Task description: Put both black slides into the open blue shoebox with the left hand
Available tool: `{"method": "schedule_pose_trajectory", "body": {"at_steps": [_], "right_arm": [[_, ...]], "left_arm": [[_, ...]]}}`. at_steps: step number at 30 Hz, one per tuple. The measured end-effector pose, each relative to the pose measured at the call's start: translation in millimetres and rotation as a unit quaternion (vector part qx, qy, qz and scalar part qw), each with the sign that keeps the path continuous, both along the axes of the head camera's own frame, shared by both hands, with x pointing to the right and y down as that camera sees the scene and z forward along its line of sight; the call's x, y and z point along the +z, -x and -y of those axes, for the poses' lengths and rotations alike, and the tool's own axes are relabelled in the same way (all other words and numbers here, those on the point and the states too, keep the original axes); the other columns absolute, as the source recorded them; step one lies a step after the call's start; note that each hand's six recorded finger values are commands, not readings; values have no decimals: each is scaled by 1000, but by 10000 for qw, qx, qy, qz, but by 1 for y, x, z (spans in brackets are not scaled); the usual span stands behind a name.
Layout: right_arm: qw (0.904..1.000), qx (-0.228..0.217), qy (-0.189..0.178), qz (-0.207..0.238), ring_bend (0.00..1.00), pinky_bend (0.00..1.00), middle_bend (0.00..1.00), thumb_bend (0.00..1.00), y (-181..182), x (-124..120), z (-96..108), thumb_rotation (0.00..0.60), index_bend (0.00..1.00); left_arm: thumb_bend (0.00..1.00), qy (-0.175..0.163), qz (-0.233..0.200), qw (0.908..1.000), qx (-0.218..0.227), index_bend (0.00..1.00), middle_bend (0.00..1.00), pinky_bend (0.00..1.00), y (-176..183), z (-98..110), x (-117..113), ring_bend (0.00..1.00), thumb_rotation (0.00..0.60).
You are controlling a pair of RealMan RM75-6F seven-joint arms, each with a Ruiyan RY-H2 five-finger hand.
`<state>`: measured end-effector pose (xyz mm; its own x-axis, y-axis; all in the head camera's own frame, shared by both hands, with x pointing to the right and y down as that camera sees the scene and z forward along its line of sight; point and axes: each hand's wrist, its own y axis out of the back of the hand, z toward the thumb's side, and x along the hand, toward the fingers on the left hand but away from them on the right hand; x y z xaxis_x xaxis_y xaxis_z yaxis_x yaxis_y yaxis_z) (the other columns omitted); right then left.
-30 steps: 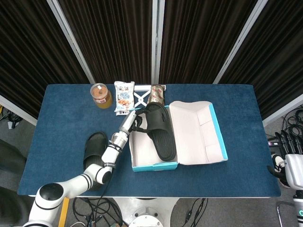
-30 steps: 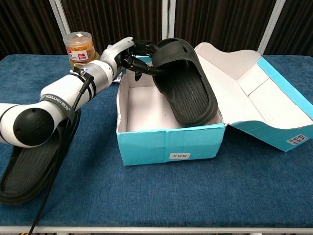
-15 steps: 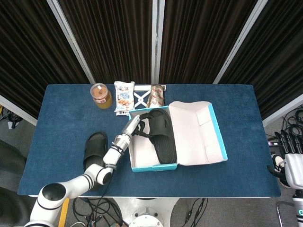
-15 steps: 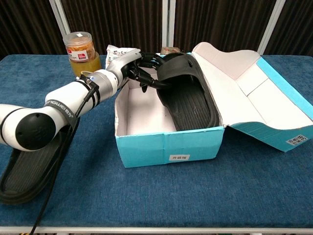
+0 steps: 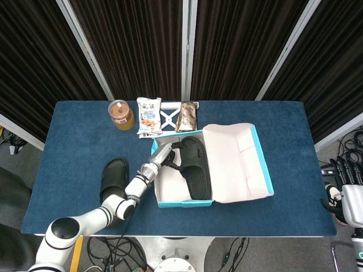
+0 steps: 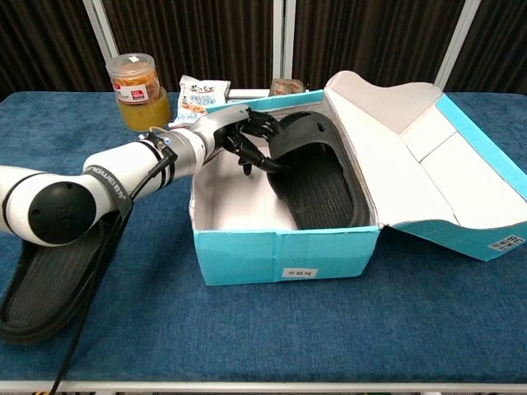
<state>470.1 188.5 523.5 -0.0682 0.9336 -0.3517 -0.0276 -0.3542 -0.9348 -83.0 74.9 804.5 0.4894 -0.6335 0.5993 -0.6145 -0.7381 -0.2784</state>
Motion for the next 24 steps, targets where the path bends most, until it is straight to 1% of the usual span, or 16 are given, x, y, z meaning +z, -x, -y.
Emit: {"method": "schedule_pose_trajectory", "body": {"at_steps": [1, 3, 5, 6, 8, 9, 12, 15, 20, 24], "right_arm": [[10000, 0, -2, 2, 0, 0, 25, 26, 0, 0, 0, 600, 0], [10000, -2, -4, 5, 0, 0, 25, 26, 0, 0, -1, 600, 0], [10000, 1, -4, 8, 0, 0, 25, 26, -1, 0, -1, 600, 0], [10000, 1, -4, 12, 0, 0, 25, 26, -1, 0, -1, 600, 0], [10000, -1, -7, 20, 0, 0, 25, 28, -1, 0, -1, 600, 0], [10000, -2, -9, 25, 0, 0, 25, 32, -1, 0, -1, 600, 0], [10000, -9, -18, 44, 0, 0, 25, 43, -1, 0, -1, 600, 0], [10000, -24, -31, 59, 0, 0, 25, 45, -1, -1, -1, 600, 0], [10000, -32, -43, 85, 0, 0, 26, 46, -2, 0, -1, 600, 0], [9999, -52, -58, 115, 0, 0, 25, 46, -1, 0, 0, 600, 0]], "left_arm": [[0, -17, 45, 10000, 52, 226, 332, 573, 0, -1, 0, 721, 600], [0, -78, 138, 9997, 171, 166, 251, 561, -1, -2, 0, 609, 600], [0, -170, 202, 9993, 249, 140, 193, 553, -2, -2, -2, 457, 600], [0, -254, 238, 9990, 288, 129, 164, 543, -2, -1, -3, 349, 600], [0, -392, 288, 9982, 340, 114, 131, 520, -2, 0, -7, 216, 600], [0, -488, 322, 9976, 376, 108, 114, 497, -2, 1, -9, 170, 600], [0, -714, 406, 9955, 481, 93, 79, 444, -2, 3, -17, 117, 600], [0, -921, 559, 9921, 643, 77, 47, 408, 0, 6, -24, 87, 600], [0, -1184, 795, 9854, 933, 77, 44, 404, 5, 10, -42, 84, 600], [0, -1379, 981, 9786, 1168, 77, 44, 396, 15, 12, -67, 84, 600]]}}
